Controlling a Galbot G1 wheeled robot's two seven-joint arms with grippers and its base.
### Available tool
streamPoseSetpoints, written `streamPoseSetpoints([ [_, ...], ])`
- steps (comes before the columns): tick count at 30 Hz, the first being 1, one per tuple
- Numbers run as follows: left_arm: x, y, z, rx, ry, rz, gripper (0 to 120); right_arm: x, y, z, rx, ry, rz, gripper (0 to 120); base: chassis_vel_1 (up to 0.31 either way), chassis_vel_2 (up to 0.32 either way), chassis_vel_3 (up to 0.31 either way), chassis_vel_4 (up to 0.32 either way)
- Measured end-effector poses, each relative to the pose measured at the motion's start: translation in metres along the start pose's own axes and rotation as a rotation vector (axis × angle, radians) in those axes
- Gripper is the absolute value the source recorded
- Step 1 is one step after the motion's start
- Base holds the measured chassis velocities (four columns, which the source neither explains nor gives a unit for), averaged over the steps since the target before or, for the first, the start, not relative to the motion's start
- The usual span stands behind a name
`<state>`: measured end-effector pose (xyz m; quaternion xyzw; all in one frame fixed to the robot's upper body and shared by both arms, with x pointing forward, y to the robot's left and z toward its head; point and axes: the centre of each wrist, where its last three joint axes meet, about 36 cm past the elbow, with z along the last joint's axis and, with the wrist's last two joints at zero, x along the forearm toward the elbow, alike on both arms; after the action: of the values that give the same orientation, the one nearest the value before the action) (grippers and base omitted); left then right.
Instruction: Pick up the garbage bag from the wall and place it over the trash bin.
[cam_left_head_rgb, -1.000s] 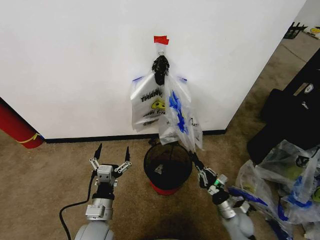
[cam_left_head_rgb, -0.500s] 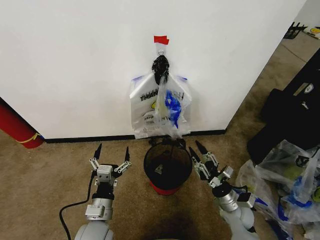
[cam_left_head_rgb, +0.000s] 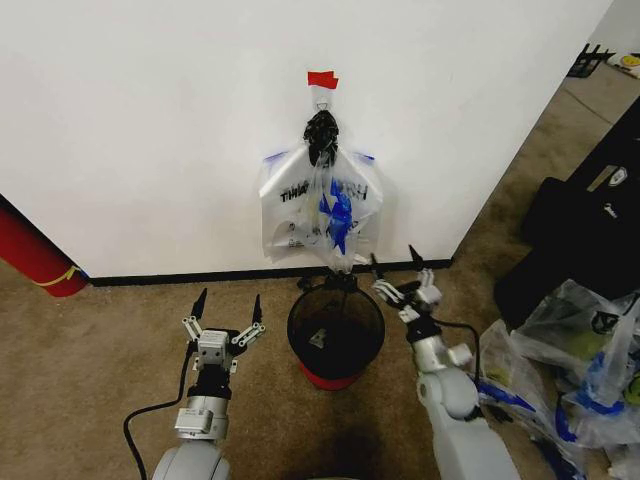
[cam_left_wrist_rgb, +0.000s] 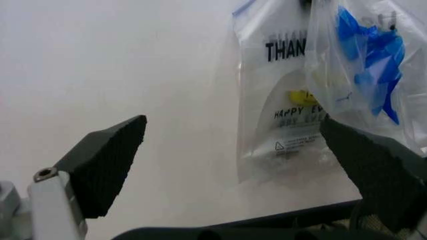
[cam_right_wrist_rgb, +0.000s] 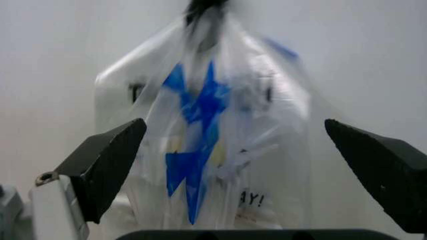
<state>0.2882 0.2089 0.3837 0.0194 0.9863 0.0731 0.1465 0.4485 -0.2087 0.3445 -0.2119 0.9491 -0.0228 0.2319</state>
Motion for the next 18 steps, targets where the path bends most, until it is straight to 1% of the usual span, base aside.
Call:
streamPoseSetpoints([
  [2,-0.001,0.001,0.001,-0.001,-0.001,-0.005,100,-0.013,-0.011,-0.002,0.115,0.039,-0.060,100,0.000,0.000,0.000,0.000],
  [5,-0.001,0.001,0.001,-0.002,-0.001,-0.006,100,-0.016,-0.016,-0.004,0.150,0.056,-0.082,100,0.000,0.000,0.000,0.000],
  [9,-0.001,0.002,0.002,-0.005,-0.001,-0.011,100,-0.027,-0.036,-0.013,0.260,0.139,-0.172,100,0.000,0.000,0.000,0.000],
  [12,-0.001,0.002,0.002,-0.005,-0.001,-0.011,100,-0.030,-0.042,-0.015,0.282,0.155,-0.197,100,0.000,0.000,0.000,0.000],
  [14,-0.002,0.003,0.003,-0.006,-0.001,-0.011,100,-0.037,-0.054,-0.022,0.335,0.183,-0.249,100,0.000,0.000,0.000,0.000],
  [18,-0.002,0.003,0.003,-0.006,-0.001,-0.012,100,-0.038,-0.056,-0.023,0.344,0.187,-0.258,100,0.000,0.000,0.000,0.000],
])
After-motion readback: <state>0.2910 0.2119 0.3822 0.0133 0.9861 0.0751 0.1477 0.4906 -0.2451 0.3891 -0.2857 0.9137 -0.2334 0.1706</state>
